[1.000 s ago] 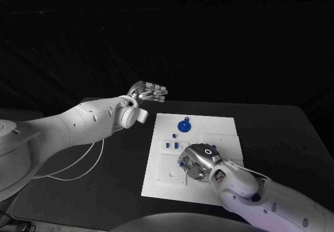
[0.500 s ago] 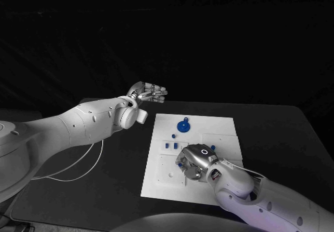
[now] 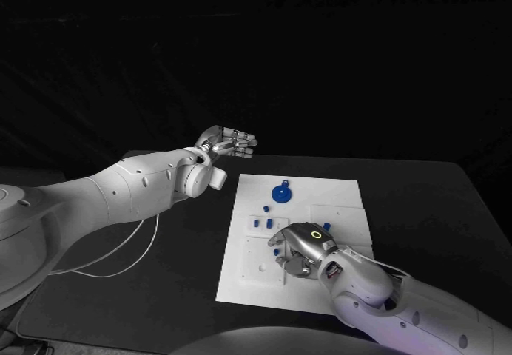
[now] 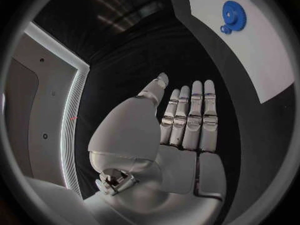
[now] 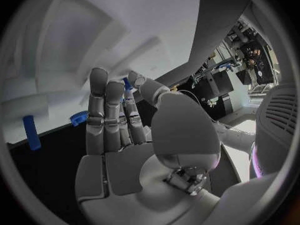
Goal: Assemble the parts on the task board
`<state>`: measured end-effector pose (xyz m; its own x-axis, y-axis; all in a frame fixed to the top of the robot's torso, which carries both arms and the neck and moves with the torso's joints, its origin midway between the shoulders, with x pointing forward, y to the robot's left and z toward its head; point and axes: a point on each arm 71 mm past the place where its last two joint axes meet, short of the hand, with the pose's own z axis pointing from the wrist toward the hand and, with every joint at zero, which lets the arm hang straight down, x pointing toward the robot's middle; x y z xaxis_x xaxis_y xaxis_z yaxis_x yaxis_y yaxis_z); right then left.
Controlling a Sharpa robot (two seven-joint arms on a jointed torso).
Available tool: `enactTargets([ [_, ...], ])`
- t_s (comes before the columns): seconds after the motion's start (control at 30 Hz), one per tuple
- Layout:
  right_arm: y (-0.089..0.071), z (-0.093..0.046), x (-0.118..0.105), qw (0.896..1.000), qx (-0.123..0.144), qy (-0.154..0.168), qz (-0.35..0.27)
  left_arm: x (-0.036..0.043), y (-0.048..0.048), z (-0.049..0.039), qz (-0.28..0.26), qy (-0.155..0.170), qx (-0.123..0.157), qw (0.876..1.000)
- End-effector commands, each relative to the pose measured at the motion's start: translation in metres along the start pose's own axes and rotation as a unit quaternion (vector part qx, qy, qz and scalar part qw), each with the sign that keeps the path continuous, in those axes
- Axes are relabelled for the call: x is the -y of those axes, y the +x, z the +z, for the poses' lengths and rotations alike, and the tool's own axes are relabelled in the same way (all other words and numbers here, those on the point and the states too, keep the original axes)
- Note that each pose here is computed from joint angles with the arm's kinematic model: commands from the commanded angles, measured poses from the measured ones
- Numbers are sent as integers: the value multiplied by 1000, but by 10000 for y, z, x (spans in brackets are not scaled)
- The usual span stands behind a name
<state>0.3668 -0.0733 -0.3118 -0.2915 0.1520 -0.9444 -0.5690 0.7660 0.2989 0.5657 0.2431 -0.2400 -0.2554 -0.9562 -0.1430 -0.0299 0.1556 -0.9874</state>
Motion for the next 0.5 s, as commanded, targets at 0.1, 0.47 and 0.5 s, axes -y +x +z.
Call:
enactTargets([
  [0.1,-46,-51,1,1000,21,-3,22,1,3,-3,-5,2,-5,1000],
  [0.47,-326,-152,83,998,54,3,36,-3,-17,-3,-4,2,-2,1000],
  [0.5,-366,-155,98,998,56,4,38,-3,-18,-2,-4,3,-2,1000],
])
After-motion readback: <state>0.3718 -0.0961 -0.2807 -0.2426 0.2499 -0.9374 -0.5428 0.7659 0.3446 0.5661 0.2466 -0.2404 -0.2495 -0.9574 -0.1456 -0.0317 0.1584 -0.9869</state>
